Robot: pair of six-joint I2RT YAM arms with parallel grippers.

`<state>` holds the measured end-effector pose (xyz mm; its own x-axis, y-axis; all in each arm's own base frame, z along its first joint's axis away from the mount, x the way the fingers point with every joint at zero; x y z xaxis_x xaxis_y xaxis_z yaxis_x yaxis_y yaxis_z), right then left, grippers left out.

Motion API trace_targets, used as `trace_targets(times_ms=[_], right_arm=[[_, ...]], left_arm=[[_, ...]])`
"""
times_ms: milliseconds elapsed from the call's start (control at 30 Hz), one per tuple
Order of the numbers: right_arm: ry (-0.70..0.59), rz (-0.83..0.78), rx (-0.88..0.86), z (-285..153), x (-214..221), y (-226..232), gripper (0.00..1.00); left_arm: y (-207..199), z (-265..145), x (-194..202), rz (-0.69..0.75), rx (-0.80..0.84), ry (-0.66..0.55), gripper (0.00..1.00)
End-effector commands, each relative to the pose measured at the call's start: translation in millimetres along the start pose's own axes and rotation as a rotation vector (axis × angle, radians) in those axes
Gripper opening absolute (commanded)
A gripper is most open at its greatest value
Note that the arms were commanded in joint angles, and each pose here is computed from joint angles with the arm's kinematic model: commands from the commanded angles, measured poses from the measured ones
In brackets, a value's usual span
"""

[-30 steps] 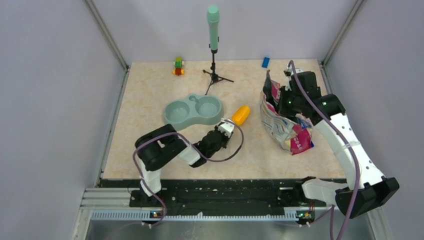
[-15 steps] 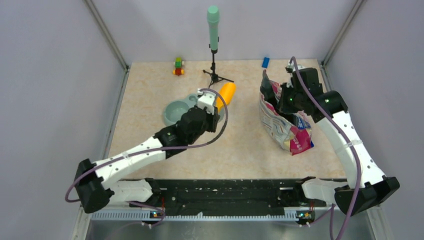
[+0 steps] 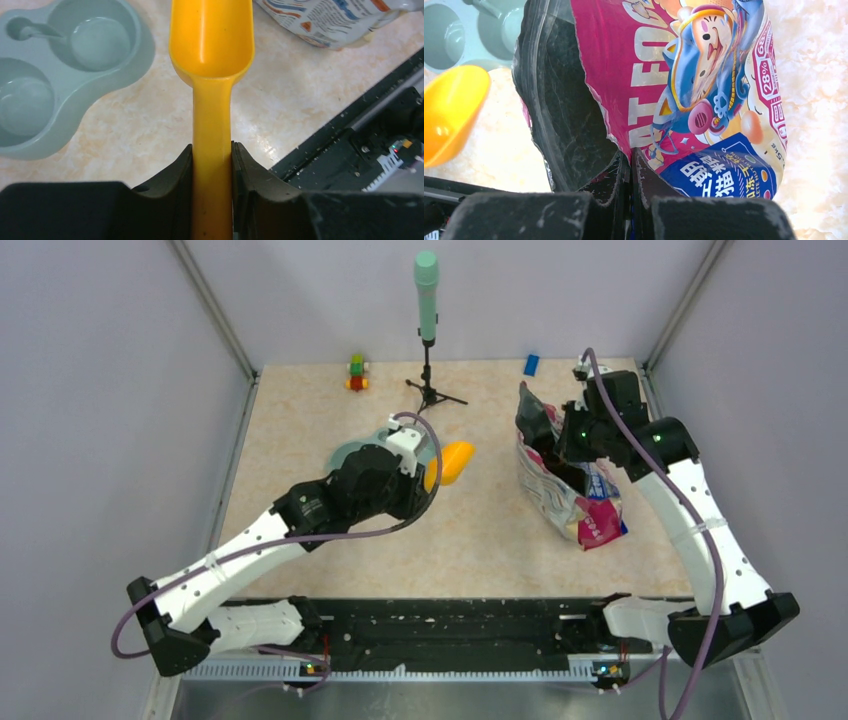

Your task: Serve the pet food

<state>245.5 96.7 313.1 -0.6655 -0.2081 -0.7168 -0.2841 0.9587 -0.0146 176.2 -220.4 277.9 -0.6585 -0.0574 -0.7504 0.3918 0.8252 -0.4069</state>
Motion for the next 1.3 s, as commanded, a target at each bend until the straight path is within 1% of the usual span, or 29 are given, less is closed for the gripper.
trace_targets(times_ms=[0,133,333,400,467,533,667,800,967,1067,1167,1267], right_arm=[[-0.084,0.015,-0.060,-14.3,-21.8,10.6,0.00],[-0.092,0.007,-0.056,-19.7,-23.7,9.6,0.00],[-0.110,-0.005,-0.071,-25.9,-30.2,10.8,0.00],[-0.121,-0.004,-0.071,-27.7,-32.7,10.8,0.00],[-0.131,-0.004,-0.092,-30.0,-35.1,13.4,0.00],[-0.138,0.001,-0.100,-32.9,-36.7,14.5,0.00],[-0.163,0.011,-0.087,-43.6,-41.4,12.2,0.00],[-0.195,0.035,-0.086,-57.9,-47.2,11.8,0.00],[-0.240,0.070,-0.065,-73.6,-55.0,8.8,0.00],[-0.252,0.072,-0.085,-76.9,-58.1,11.2,0.00],[-0.248,0.071,-0.135,-71.6,-54.9,17.9,0.00],[-0.253,0.068,-0.159,-64.6,-49.3,21.3,0.00]], left_arm=[[-26.2,-7.9,-6.4,0.047,0.119,0.123,0.00],[-47.0,-23.8,-32.1,0.052,0.212,0.064,0.00],[-93.6,-50.2,-93.8,0.075,0.365,-0.051,0.00],[-110.3,-47.2,-107.5,0.069,0.413,-0.058,0.00],[-120.4,-39.6,-116.0,0.068,0.424,-0.044,0.00],[-122.5,-25.8,-115.8,0.077,0.392,0.001,0.00],[-122.4,1.8,-97.9,0.101,0.367,0.131,0.00],[-119.5,15.7,-88.9,0.124,0.344,0.188,0.00],[-112.1,11.1,-81.8,0.150,0.329,0.222,0.00],[-104.9,7.7,-69.9,0.168,0.313,0.292,0.00],[-99.2,1.2,-60.0,0.176,0.306,0.347,0.00],[-96.4,-8.8,-57.2,0.167,0.314,0.348,0.00]])
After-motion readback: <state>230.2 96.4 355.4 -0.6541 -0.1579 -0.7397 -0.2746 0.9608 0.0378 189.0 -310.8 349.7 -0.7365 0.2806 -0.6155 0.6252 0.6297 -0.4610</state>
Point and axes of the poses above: each gripper's point midway between its finger pads, its own z axis out along the fingers, its own y axis along the line the jaws close on, x = y × z, the point moved 5 cm from there along -z, back along the fingers, and after that the axes turned 15 degrees about -z, right-handed, at the moved point
